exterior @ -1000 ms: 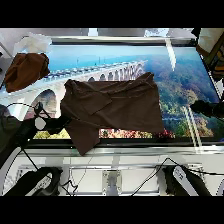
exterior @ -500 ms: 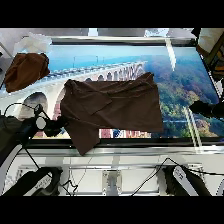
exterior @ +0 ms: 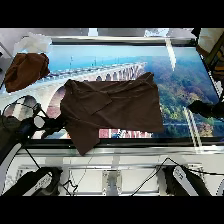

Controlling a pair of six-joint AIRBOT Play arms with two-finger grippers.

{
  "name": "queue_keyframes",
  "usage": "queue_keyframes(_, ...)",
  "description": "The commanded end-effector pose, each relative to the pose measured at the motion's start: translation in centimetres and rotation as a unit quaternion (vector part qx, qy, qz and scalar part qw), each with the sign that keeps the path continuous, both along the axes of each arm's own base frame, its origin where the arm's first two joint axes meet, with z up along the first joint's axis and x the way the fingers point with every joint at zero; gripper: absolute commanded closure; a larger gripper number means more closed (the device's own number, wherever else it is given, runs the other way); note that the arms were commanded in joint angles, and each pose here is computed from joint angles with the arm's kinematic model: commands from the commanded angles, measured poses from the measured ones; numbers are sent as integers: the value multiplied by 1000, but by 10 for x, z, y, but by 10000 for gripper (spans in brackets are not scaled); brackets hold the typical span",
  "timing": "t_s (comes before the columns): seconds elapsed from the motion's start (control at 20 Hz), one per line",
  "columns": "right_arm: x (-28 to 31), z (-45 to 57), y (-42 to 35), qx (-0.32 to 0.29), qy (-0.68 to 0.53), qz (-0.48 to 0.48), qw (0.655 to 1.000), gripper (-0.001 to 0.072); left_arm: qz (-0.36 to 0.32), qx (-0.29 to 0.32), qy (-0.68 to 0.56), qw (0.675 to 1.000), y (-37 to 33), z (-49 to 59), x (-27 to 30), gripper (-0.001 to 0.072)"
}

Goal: Fold the shirts.

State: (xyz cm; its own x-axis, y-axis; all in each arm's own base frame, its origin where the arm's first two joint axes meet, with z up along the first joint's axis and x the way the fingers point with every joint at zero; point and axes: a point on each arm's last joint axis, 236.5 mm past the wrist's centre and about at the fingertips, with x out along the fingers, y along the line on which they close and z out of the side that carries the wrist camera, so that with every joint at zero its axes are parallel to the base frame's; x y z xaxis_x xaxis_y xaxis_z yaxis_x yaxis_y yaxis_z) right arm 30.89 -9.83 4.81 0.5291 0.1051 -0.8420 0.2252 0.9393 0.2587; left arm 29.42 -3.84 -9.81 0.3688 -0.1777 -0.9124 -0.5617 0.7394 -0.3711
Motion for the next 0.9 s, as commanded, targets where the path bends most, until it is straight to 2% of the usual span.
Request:
queue_keyframes(0.0,-2,0,3,4,3,2,1000,325,-8,-21,3,1000,-10,0,-1,520)
queue_keyframes(0.05,-2,0,3,5,3,3,1000,325,-6,-23,2,1000,-10,0,0,686)
queue_keyframes(0.15,-10,-3,9,16,20,9,1000,325,-5,-25,1,1000,-11,1,0,695)
queue_keyframes(0.4,-77,-61,40,81,166,10,983,323,-28,-41,-8,999,-22,4,2,695)
queue_keyframes(0.55,-89,-89,82,156,176,29,972,323,-42,-48,-2,998,-27,4,-3,695)
queue_keyframes(0.85,-89,-113,98,193,163,2,968,324,-52,-48,4,997,-29,3,-6,694)
